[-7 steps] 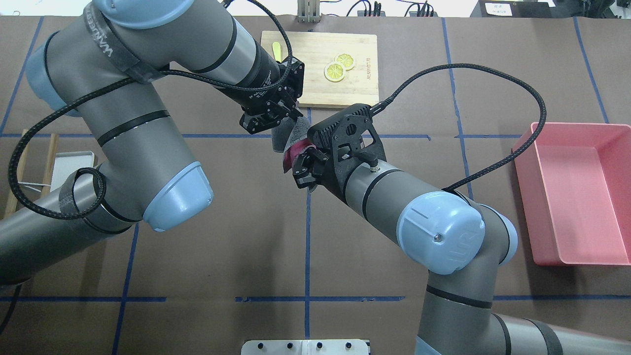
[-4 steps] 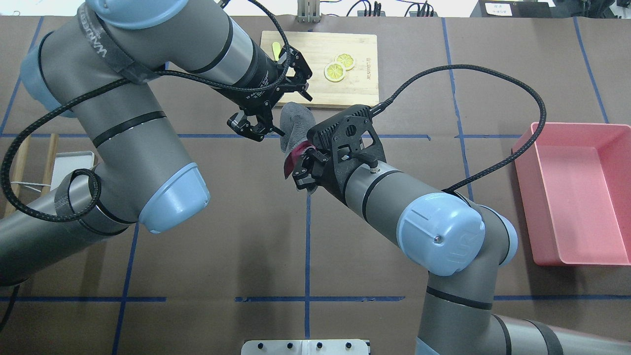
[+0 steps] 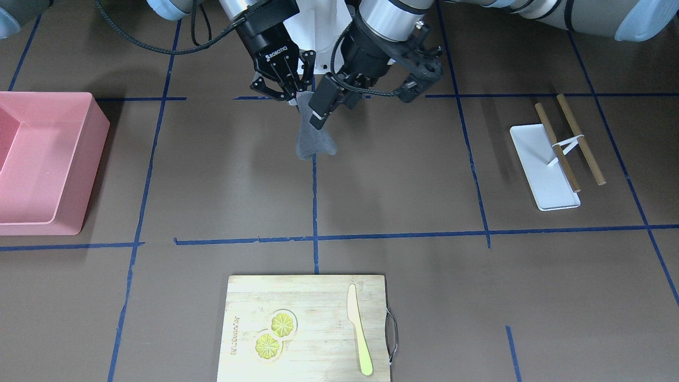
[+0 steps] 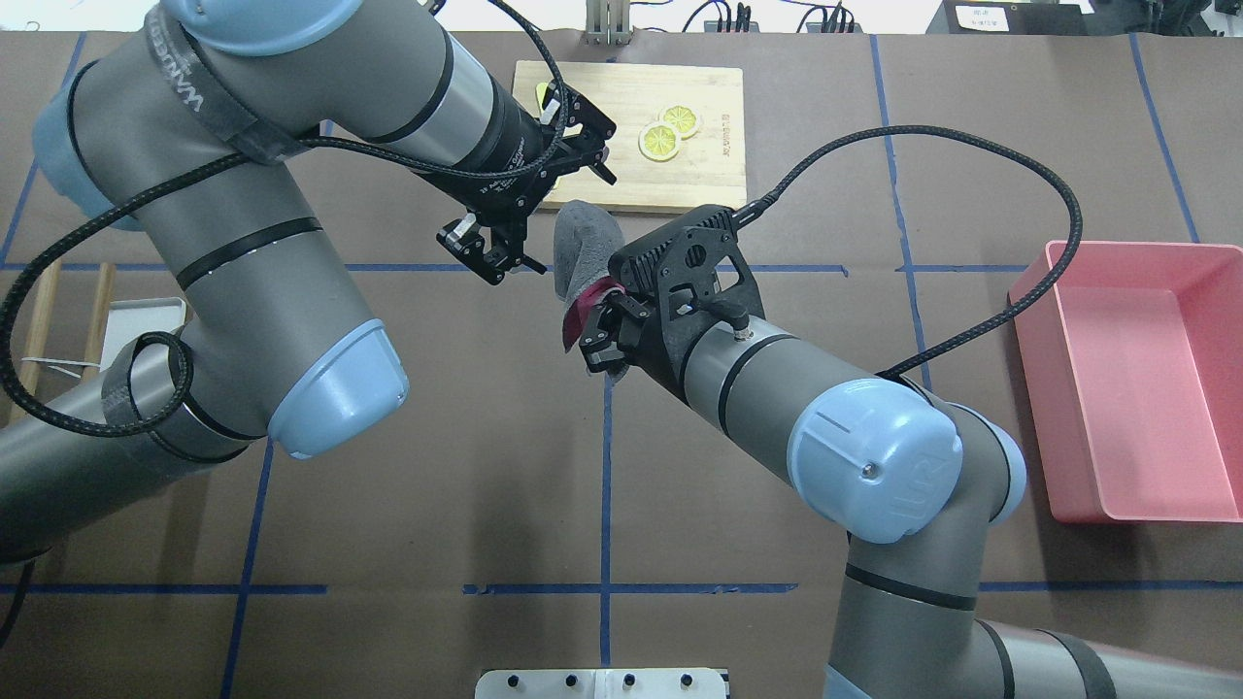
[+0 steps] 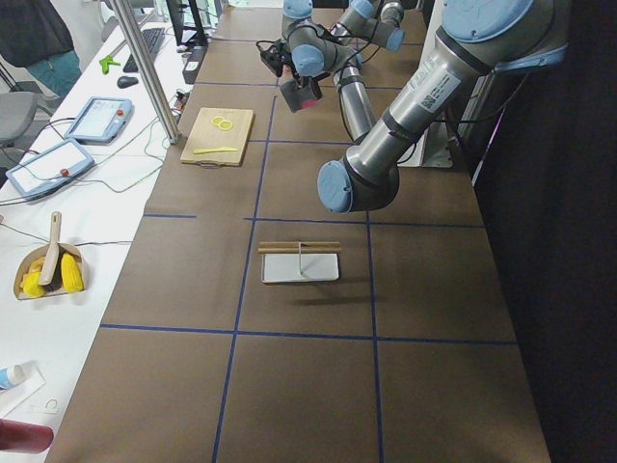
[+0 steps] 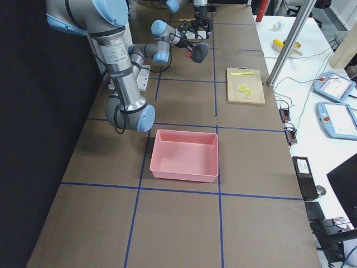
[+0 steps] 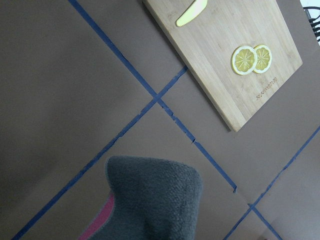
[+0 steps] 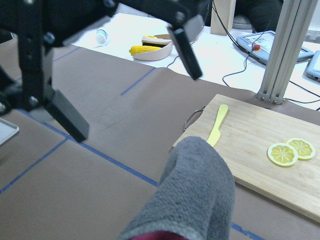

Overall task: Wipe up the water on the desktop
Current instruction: 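Open and withdraw the left gripper while right gripper lowers the towel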

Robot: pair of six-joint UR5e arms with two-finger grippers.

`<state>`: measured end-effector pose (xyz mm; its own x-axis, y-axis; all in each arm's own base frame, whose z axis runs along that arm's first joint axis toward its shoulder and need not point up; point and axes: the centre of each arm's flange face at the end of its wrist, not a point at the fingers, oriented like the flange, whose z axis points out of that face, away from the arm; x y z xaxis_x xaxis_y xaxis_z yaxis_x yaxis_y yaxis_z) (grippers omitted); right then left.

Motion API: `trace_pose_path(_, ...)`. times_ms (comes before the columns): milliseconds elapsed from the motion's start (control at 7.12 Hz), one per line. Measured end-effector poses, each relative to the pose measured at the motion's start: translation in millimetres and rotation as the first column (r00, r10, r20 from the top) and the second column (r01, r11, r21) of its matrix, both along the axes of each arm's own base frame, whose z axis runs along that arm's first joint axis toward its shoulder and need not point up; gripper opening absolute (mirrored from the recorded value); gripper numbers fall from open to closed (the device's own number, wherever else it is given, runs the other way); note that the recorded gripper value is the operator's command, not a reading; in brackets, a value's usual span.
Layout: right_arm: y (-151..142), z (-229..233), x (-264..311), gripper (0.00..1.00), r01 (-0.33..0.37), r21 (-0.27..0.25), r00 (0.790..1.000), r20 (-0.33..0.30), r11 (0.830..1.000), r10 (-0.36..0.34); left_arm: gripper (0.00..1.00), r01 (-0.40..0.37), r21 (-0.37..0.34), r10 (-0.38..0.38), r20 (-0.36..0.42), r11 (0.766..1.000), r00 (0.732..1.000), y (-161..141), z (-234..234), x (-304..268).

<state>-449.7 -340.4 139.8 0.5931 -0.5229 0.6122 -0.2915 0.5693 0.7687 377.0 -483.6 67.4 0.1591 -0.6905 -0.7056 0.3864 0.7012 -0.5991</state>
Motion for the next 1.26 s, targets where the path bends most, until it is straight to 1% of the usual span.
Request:
trace_pose_path(141, 2, 6, 7, 0.0, -0.005, -0.028, 0.997, -0.077, 1.0, 0.003, 1.0, -0.007, 0.011, 0.006, 0.042, 1.0, 0.999, -11, 20, -29)
trace_pose_path(281, 1, 11, 12, 0.0, -0.014, -0.063, 0.984, -0.177, 0.998, 0.002, 1.0, -0.027, 0.035, 0.024, 0.094, 0.999, 0.995, -18, 39, -65)
trace_pose_path(422, -3, 21, 17, 0.0, -0.026, -0.1, 0.957, -0.29, 0.995, -0.004, 1.0, -0.047, 0.063, 0.037, 0.149, 0.997, 0.988, -17, 57, -102)
trace_pose_path(562, -12, 33, 24, 0.0, -0.031, -0.141, 0.92, -0.391, 0.99, -0.027, 1.0, -0.066, 0.091, 0.047, 0.197, 0.994, 0.979, -9, 75, -136)
trace_pose_path(703, -23, 43, 33, 0.0, -0.022, -0.18, 0.877, -0.475, 0.983, -0.067, 1.0, -0.095, 0.122, 0.063, 0.241, 0.988, 0.969, 5, 89, -163)
trace_pose_path(843, -34, 55, 38, 0.0, -0.009, -0.21, 0.816, -0.566, 0.978, -0.114, 1.0, -0.136, 0.155, 0.088, 0.282, 0.979, 0.955, 21, 100, -185)
trace_pose_path(984, -43, 71, 35, 0.0, 0.003, -0.228, 0.752, -0.642, 0.974, -0.153, 1.0, -0.169, 0.178, 0.108, 0.312, 0.969, 0.944, 36, 110, -201)
trace_pose_path(1124, -54, 88, 30, 0.0, 0.018, -0.237, 0.688, -0.702, 0.971, -0.184, 1.0, -0.195, 0.193, 0.122, 0.336, 0.962, 0.934, 49, 125, -215)
trace_pose_path(1265, -67, 102, 28, 0.0, 0.027, -0.242, 0.637, -0.743, 0.97, -0.203, 1.0, -0.216, 0.209, 0.131, 0.36, 0.954, 0.924, 58, 140, -231)
